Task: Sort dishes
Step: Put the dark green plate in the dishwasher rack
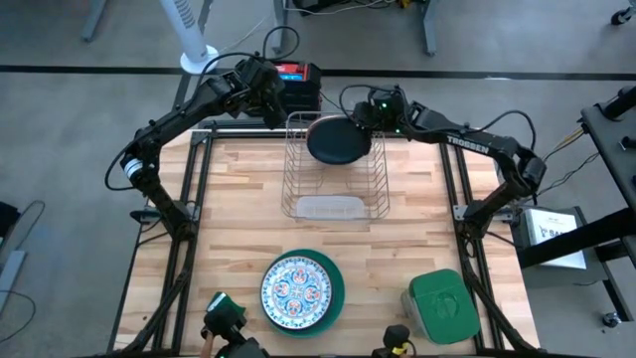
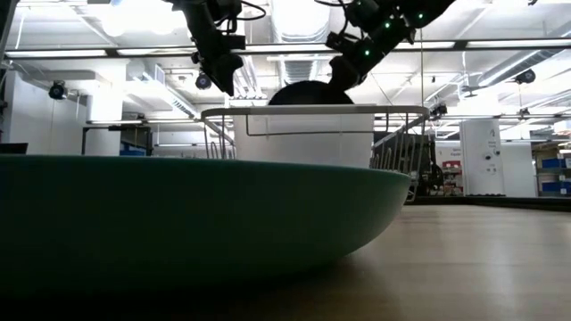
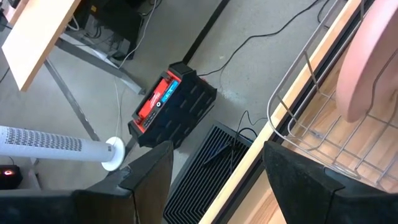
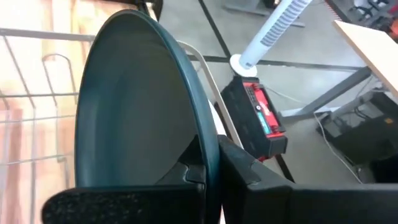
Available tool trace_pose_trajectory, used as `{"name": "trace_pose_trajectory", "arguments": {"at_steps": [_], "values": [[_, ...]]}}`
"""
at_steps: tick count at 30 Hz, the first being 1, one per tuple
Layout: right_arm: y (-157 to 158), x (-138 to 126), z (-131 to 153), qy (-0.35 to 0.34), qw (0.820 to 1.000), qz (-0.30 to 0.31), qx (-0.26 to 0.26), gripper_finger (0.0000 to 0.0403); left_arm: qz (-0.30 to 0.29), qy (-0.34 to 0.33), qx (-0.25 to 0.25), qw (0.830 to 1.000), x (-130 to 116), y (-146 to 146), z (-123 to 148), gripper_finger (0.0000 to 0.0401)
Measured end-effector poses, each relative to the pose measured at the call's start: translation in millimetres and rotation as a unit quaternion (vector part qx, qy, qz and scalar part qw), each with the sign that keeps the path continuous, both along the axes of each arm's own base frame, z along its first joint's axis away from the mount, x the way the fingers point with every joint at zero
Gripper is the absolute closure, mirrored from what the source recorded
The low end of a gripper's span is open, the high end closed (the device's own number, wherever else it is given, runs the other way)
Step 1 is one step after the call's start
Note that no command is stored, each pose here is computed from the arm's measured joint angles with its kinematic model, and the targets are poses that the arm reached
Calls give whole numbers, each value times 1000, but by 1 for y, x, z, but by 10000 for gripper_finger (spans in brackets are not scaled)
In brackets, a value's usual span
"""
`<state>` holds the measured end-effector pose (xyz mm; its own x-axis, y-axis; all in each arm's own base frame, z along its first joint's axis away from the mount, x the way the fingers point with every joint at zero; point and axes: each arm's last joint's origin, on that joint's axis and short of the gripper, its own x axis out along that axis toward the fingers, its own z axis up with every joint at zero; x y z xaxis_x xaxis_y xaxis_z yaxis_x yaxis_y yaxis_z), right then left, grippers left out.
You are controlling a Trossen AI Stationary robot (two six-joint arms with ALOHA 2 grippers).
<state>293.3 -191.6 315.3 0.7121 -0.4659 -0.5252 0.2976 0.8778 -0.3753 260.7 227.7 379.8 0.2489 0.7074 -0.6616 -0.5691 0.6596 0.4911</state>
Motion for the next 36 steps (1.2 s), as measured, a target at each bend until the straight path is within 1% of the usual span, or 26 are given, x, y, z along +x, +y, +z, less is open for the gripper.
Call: {"name": "trace_pose_trajectory", "arguments": {"at_steps": [3, 6, 8, 10, 12, 14, 17, 20, 22, 24, 26, 30, 32, 36], "values": [[3, -6, 12, 8, 1000, -9, -12, 398, 0, 1, -1, 1000, 0, 0, 0, 163], [5, -18, 24, 35, 996, -55, -53, 398, -12, 9, -8, 1000, -1, -1, -1, 163], [6, -26, 31, 44, 993, -83, -74, 399, -51, 9, -29, 998, 1, -2, -5, 163], [6, -36, 41, 32, 991, -96, -84, 399, -103, 3, -52, 993, 3, -3, -8, 163], [7, -45, 50, 18, 990, -107, -93, 399, -129, 4, -57, 990, 4, -4, -10, 163], [6, -54, 56, 10, 988, -116, -97, 400, -132, 5, -50, 990, 5, -3, -10, 163], [4, -65, 59, -4, 990, -108, -87, 400, -127, 8, -45, 991, 2, 0, -10, 163], [2, -74, 56, -33, 995, -82, -52, 400, -121, 11, -46, 992, -1, 4, -12, 163], [1, -76, 48, -34, 995, -80, -42, 400, -118, 19, -54, 991, -4, 6, -17, 163], [1, -77, 41, -26, 995, -82, -46, 400, -119, 35, -64, 990, -6, 7, -24, 163], [3, -78, 42, -34, 994, -85, -53, 400, -123, 44, -76, 988, -8, 7, -29, 163], [6, -79, 36, -38, 995, -89, -40, 400, -132, 31, -97, 986, -7, 6, -35, 163], [9, -77, 26, -25, 996, -80, -36, 400, -133, 21, -107, 985, -7, 5, -37, 163], [18, -70, 15, -32, 997, -57, -46, 400, -139, 21, -130, 982, -7, 4, -47, 163]]}}
